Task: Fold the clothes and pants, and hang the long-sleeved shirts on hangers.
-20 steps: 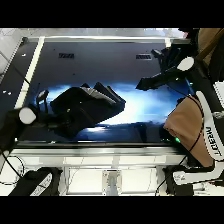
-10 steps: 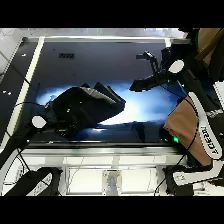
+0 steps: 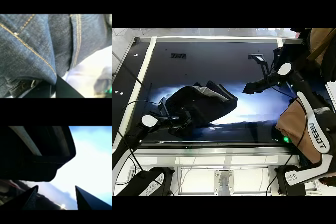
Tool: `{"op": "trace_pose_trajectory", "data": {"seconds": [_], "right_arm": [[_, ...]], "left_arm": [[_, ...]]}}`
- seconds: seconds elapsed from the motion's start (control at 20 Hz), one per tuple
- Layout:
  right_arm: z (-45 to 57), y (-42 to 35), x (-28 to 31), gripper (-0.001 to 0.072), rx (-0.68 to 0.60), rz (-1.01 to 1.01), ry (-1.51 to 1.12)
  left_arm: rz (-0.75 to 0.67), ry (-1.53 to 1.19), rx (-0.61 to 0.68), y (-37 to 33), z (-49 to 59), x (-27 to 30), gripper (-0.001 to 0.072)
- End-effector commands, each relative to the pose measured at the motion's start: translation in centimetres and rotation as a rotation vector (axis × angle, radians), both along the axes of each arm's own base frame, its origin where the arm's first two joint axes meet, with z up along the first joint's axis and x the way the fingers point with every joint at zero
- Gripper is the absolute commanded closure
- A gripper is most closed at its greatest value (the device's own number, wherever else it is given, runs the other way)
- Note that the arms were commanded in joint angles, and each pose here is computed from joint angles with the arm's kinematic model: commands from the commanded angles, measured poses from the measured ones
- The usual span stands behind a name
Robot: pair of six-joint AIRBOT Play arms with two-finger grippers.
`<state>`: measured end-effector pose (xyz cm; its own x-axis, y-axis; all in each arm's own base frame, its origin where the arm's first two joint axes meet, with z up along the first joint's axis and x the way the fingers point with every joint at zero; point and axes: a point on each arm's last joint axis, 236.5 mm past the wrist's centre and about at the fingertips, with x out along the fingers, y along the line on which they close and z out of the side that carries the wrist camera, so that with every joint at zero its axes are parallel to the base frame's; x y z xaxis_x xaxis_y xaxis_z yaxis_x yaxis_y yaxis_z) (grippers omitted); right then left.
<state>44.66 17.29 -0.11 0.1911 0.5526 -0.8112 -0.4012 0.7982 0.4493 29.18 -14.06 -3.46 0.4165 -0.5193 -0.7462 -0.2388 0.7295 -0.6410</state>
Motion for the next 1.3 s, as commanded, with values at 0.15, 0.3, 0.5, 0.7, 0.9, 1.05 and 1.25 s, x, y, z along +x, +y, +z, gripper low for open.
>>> {"op": "trace_pose_trajectory", "data": {"seconds": [0.15, 0.3, 0.5, 0.7, 0.9, 1.05, 1.25], "right_arm": [[-5.8, 2.6, 0.7, 0.0117, 0.206, -0.080, 0.191], [-7.3, 4.8, -0.4, 0.0117, 0.183, 0.010, 0.189], [-8.1, 5.7, -1.6, 0.0117, 0.118, 0.078, 0.184], [-9.2, 4.9, 0.3, 0.0118, 0.062, 0.022, 0.128], [-9.2, 5.0, 1.7, 0.0160, 0.058, -0.016, 0.078], [-8.9, 5.8, 1.7, 0.0355, 0.082, -0.010, 0.077], [-4.6, 7.3, 3.9, 0.0700, 0.150, 0.035, -0.022]], "left_arm": [[-0.017, -0.042, -0.018, -0.4, 1.7, -0.3, 0.0661], [-0.025, -0.034, -0.020, -0.5, 1.6, -0.5, 0.0661], [-0.047, -0.009, -0.027, -0.8, 1.4, -1.2, 0.0661], [-0.050, -0.005, -0.028, -0.9, 1.4, -1.4, 0.0661], [-0.053, -0.002, -0.029, -0.9, 1.4, -1.5, 0.0661], [-0.054, -0.001, -0.029, -0.9, 1.4, -1.5, 0.0661], [-0.075, -0.031, -0.010, -0.6, 1.6, -1.2, 0.0661]]}}
